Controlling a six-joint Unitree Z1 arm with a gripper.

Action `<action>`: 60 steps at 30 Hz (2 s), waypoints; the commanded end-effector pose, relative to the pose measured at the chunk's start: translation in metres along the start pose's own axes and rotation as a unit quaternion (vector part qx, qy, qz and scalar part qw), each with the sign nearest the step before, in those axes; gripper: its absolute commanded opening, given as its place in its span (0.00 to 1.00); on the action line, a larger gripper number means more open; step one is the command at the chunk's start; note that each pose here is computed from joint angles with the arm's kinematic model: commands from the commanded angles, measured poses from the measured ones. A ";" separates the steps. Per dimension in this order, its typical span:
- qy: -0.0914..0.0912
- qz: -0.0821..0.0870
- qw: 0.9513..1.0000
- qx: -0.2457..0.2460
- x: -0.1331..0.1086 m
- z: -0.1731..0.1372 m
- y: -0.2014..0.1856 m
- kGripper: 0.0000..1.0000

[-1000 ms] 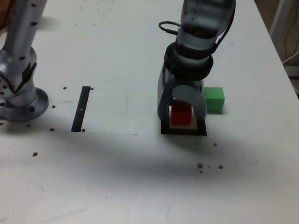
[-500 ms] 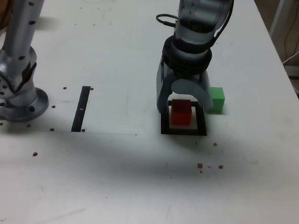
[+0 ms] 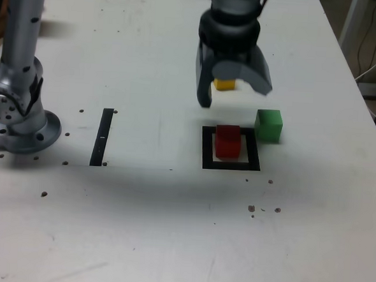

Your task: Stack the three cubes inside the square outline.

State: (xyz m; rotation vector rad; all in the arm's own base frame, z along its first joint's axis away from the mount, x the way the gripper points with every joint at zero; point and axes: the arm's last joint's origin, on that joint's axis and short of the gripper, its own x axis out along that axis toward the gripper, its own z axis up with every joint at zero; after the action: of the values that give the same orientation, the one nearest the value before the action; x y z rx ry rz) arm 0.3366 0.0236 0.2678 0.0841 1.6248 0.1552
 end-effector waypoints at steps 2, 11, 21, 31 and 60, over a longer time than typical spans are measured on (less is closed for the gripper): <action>-0.009 -0.004 1.000 -0.015 -0.002 -0.003 0.025 1.00; -0.015 0.013 0.998 -0.066 -0.001 -0.003 0.095 1.00; 0.024 -0.008 0.998 -0.053 0.038 0.016 0.130 0.97; 0.032 -0.040 0.998 -0.044 0.057 0.028 0.134 0.94; 0.009 -0.051 0.998 -0.043 0.065 0.038 0.128 0.41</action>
State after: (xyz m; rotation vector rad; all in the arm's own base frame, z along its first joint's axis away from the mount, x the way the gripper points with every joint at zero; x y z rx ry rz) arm 0.3643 0.1626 0.2192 -0.0702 1.6457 0.1417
